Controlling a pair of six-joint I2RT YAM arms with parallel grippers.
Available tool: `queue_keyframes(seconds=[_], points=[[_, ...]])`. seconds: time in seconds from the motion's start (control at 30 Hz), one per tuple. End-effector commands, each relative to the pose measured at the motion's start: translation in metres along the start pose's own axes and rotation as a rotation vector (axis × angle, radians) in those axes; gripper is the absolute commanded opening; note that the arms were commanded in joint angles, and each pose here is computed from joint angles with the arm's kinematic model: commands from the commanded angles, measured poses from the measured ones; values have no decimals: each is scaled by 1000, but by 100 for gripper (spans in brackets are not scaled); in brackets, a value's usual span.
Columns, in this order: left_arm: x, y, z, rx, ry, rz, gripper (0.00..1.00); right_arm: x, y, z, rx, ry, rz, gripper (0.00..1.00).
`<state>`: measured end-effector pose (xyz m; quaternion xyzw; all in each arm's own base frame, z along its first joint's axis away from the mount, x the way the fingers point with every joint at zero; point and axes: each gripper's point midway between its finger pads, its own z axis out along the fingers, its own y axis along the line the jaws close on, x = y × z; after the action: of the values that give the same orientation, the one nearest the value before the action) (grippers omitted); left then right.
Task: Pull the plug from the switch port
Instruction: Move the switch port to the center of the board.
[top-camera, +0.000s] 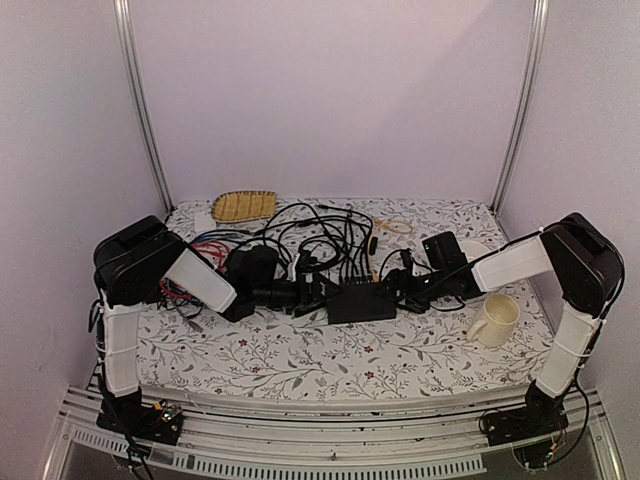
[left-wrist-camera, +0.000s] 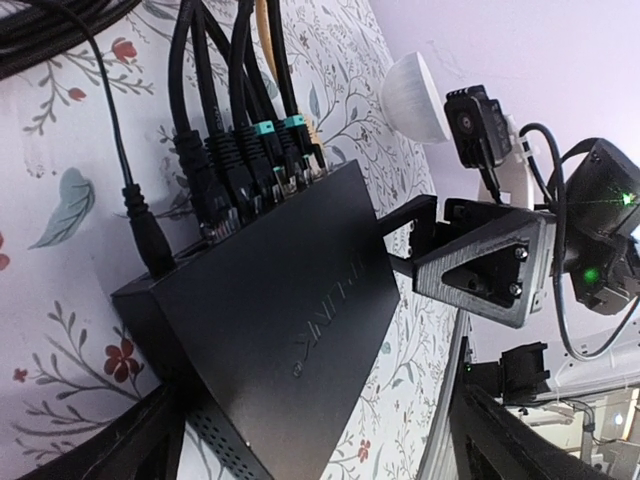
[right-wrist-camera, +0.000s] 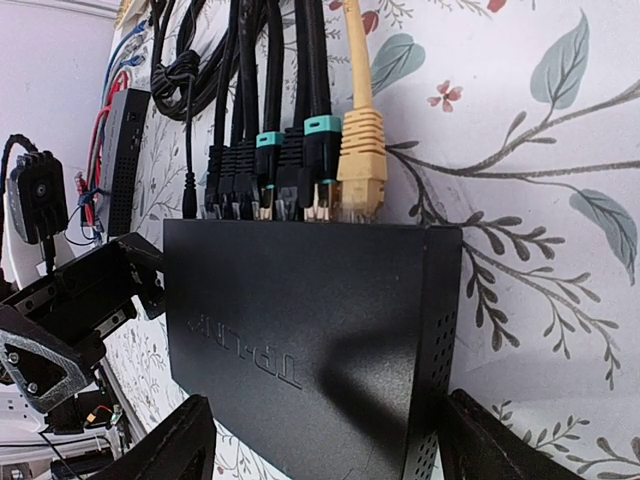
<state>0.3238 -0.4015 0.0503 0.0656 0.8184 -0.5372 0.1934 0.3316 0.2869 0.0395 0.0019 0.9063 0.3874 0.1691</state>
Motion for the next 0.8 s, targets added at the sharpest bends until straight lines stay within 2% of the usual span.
queue_keyframes(seconds=[0.0,0.2,0.37,0.77], points=[[41,-44,2,174,129,-2,94,32,16,13,-105,119,-6,77],[32,-52,-11,249,55,-32,92,35,18,14,-125,131,-9,77],[29,-57,-14,298,41,-45,89,35,20,16,-130,133,-10,77],[14,-37,-11,199,-9,-69,89,49,26,19,-109,182,-47,76]])
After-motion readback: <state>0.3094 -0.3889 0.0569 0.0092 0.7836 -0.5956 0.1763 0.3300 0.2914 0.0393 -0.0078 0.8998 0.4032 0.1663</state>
